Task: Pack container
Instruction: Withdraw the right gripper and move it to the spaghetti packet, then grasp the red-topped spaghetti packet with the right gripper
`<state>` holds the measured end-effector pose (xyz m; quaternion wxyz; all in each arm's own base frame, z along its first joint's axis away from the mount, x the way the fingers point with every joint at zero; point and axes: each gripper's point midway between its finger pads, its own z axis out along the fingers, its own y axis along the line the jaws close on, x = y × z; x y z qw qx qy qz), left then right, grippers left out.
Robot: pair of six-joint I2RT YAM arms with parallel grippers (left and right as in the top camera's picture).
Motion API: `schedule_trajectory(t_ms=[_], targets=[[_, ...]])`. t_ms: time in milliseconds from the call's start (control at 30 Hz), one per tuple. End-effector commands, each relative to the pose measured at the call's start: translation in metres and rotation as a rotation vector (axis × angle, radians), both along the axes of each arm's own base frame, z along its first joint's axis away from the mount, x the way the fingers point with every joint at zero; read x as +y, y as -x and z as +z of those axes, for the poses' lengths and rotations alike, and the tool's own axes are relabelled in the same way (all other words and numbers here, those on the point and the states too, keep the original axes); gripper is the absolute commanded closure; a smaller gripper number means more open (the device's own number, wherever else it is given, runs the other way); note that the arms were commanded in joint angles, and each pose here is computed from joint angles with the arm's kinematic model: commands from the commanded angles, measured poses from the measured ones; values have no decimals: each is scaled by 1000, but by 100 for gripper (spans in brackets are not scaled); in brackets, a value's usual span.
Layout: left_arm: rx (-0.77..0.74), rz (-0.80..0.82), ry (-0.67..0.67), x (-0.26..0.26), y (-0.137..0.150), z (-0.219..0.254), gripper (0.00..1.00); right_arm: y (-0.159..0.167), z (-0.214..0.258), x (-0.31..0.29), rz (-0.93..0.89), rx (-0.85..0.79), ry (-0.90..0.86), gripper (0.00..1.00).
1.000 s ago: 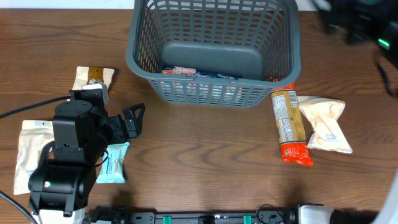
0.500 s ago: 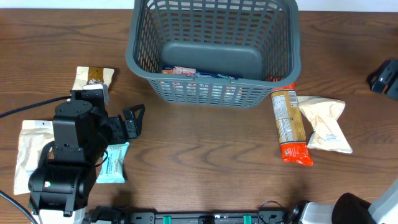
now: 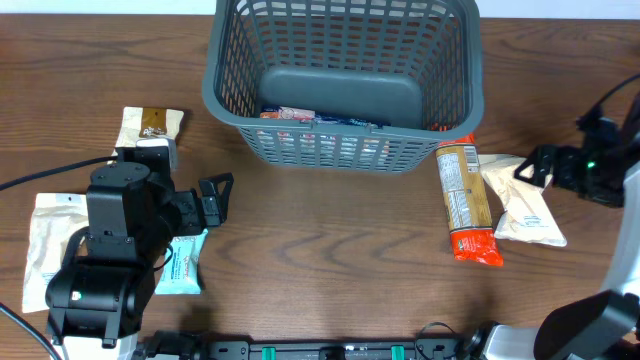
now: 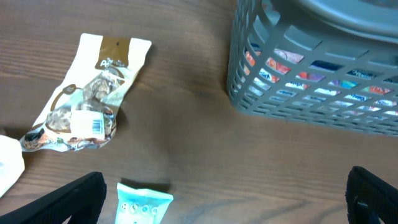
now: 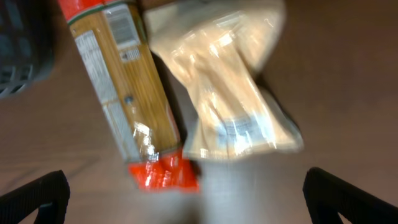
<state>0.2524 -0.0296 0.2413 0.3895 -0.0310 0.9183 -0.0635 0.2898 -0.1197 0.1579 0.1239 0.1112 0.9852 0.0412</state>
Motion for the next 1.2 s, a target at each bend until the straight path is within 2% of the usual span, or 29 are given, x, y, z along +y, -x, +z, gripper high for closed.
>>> schedule_trajectory(t_ms=[0,267,800,1167], targets=[[-13,2,-19,3,0,6,1,-6,-25,14,178,-63,-37,1],[-4,2,-20,3,1,5,1,-11,-80,21,199,-104,-18,2],[19,1,-22,3,-2,-1,1,-8,-117,90,362,41,-46,1],[51,1,-25,2,-6,-9,1,-18,-125,92,350,32,-39,1]])
